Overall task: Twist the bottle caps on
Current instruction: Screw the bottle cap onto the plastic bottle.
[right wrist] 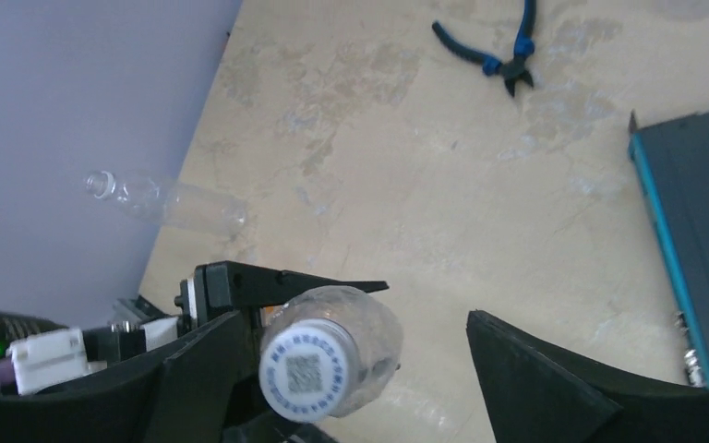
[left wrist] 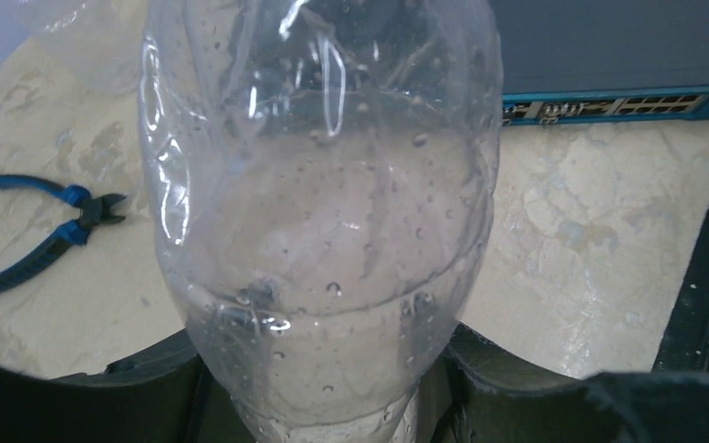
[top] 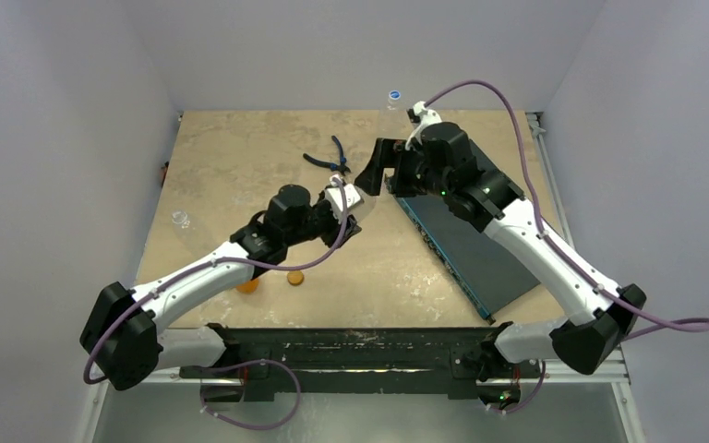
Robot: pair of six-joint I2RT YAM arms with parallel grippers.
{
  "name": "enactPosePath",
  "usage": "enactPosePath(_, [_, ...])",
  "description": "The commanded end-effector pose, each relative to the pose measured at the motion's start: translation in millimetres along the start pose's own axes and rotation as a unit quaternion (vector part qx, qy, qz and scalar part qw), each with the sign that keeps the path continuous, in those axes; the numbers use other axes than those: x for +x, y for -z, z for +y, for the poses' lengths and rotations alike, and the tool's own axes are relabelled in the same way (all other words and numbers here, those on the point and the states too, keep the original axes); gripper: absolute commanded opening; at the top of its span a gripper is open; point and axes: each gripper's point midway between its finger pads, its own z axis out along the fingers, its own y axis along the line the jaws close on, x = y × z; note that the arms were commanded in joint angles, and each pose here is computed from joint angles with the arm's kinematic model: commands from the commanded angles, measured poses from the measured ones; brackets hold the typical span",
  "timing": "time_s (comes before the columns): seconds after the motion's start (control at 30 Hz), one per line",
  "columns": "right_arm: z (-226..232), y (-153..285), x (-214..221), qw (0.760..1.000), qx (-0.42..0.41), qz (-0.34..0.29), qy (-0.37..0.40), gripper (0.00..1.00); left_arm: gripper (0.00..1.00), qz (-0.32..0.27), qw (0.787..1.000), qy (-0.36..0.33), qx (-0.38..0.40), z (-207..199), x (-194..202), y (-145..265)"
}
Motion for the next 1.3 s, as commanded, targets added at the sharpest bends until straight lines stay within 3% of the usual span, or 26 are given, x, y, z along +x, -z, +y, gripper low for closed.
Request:
enactPosePath(0.0, [16, 58, -63, 0.993, -0.032, -0.114, 0.020, 0.99, 0.00, -0.070, 0.990, -0.010, 0.122, -22, -42, 14])
enactPosePath(0.2, [17, 98, -83, 0.981, -0.087, -0.154, 0.083, 0.99, 0.00, -0.072, 0.969, 0.020, 0.237, -54, -33, 28])
enactPosePath(0.3, [27, 102, -66, 0.972, -0.139, -0.133, 0.139, 0.98, 0.00, -0.083, 0.949, 0.040, 0.300, -68, -36, 40])
enactPosePath(0.5, [55, 110, -13, 0.932, -0.291, -0.065, 0.207, 0.86, 0.00, -0.093, 0.917, 0.067, 0.382, -85, -42, 61])
enactPosePath(0.6, [64, 112, 6, 0.910, -0.349, -0.033, 0.219, 0.86, 0.00, -0.095, 0.911, 0.066, 0.395, -89, -41, 64])
enactPosePath(0.8, [72, 112, 7, 0.897, -0.379, -0.026, 0.226, 0.79, 0.00, -0.088, 0.907, 0.083, 0.403, -93, -39, 67])
enactPosePath(1.27, [85, 100, 8, 0.892, -0.394, -0.019, 0.222, 0.59, 0.00, -0.087, 0.907, 0.086, 0.403, -93, -38, 67])
